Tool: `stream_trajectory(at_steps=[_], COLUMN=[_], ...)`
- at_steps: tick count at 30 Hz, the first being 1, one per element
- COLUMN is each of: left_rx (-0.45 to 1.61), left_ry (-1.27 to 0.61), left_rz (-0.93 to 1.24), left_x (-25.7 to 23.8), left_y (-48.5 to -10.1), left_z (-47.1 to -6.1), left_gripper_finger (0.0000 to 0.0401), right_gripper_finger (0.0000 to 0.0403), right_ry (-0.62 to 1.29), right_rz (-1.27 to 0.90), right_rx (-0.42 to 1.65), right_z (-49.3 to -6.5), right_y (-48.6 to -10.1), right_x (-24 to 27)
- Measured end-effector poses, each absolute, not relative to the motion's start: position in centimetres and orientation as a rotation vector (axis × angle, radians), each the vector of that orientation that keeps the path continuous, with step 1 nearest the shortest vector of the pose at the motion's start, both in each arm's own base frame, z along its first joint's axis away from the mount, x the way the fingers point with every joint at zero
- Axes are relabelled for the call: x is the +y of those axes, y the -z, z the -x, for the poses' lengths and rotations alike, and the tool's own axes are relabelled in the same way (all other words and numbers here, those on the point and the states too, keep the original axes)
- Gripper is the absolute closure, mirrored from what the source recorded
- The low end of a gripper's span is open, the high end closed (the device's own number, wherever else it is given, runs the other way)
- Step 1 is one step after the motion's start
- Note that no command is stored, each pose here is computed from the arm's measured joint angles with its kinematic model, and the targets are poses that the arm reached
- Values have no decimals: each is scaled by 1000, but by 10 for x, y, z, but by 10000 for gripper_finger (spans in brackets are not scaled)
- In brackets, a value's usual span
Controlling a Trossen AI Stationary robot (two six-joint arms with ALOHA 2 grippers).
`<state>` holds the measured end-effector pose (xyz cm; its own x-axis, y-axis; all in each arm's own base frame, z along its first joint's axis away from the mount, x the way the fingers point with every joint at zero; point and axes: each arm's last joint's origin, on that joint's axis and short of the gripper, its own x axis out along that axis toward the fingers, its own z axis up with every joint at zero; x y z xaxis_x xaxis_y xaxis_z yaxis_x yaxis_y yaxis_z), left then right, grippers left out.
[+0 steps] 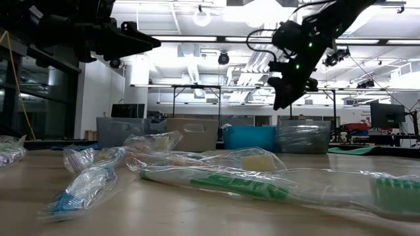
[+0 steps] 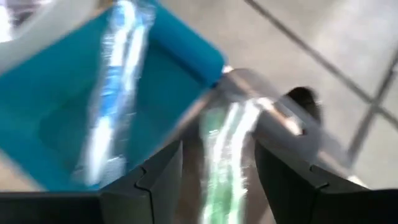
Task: Pick & Place Toothbrushes
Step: Put the orange toothbrush into the left black bin
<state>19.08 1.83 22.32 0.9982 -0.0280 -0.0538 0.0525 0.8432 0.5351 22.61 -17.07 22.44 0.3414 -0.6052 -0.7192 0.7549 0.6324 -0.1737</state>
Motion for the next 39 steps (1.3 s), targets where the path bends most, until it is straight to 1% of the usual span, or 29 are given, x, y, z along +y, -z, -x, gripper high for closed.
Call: stream_trajectory(at_steps=[7,14,25,34,39], left_rx=[52,61,66,75,81], left_ry=[44,37,22,24,21], left_rz=[-566,-565,-566,-565,-569], left_x=[18,19,19,19,19], left_y=[-223,-222,-222,-221,-220], left_z=[-191,-191,-191,-191,-191], left_gripper_finger=[189,189,189,189,189], right_gripper_finger=[209,219,227,227,227], right_ry=[731,616,504,358,282], right_rz=[-297,-247,-212,-226,-225], right_rx=[818,801,669,595,589], right_z=[-240,-262,-284,-301,-302], right_y=[-229,-230,-236,-226,-221], right_x=[-137,-90,-15,39,64])
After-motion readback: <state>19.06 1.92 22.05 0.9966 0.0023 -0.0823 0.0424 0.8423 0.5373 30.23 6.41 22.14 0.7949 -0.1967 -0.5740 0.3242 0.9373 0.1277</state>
